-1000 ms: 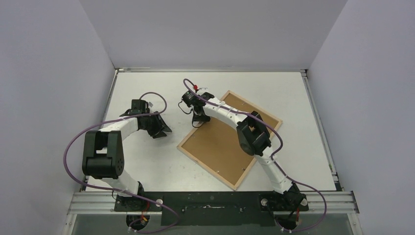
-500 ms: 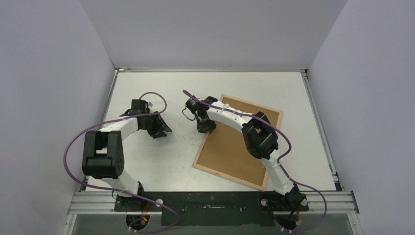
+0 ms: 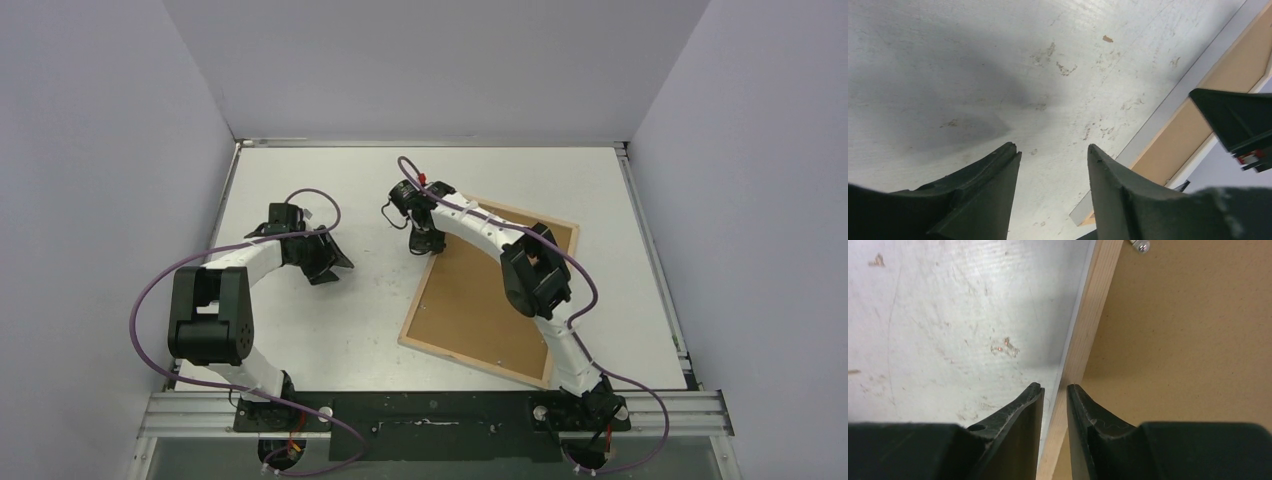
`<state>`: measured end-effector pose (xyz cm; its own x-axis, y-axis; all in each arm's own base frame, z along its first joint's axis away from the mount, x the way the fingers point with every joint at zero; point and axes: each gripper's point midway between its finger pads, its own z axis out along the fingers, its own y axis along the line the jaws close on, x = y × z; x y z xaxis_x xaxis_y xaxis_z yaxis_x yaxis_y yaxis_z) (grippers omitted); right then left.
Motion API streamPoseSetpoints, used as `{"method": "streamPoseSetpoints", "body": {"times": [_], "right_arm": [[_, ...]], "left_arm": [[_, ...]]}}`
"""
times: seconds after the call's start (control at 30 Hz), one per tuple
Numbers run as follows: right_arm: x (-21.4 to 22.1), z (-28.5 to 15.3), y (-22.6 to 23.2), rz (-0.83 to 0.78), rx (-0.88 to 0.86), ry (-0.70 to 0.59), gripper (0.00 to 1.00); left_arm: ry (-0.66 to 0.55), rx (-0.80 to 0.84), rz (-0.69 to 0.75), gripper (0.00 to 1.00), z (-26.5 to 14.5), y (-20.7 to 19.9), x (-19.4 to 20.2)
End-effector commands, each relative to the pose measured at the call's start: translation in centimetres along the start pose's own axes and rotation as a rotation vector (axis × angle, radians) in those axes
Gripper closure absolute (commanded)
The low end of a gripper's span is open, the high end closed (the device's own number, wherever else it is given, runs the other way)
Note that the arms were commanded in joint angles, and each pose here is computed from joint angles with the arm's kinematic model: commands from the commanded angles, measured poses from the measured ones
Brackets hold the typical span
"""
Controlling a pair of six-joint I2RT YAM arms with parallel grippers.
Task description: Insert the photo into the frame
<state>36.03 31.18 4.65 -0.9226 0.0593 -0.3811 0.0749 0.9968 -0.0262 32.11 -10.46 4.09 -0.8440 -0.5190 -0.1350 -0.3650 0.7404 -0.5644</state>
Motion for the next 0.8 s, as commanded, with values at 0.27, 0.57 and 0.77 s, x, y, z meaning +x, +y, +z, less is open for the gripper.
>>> {"method": "streamPoseSetpoints", "body": {"times": [0.27, 0.57, 0.77], "right_arm": [[-1.6, 0.8, -1.0, 0.129, 0.083, -0.033, 0.69], [-2.3, 0.5, -1.7, 0.128, 0.115, -0.065, 0.59], [-1.8, 1.7, -1.6, 0.133, 0.102, -0.030, 0.61]], "left_arm": [[-0.076, -0.056, 0.060, 0.22, -1.9, 0.1, -1.5], [-0.058, -0.077, 0.005, 0.26, -1.1, 0.6, -1.5], [-0.024, -0.050, 0.053, 0.06, -1.4, 0.1, -1.5]]}}
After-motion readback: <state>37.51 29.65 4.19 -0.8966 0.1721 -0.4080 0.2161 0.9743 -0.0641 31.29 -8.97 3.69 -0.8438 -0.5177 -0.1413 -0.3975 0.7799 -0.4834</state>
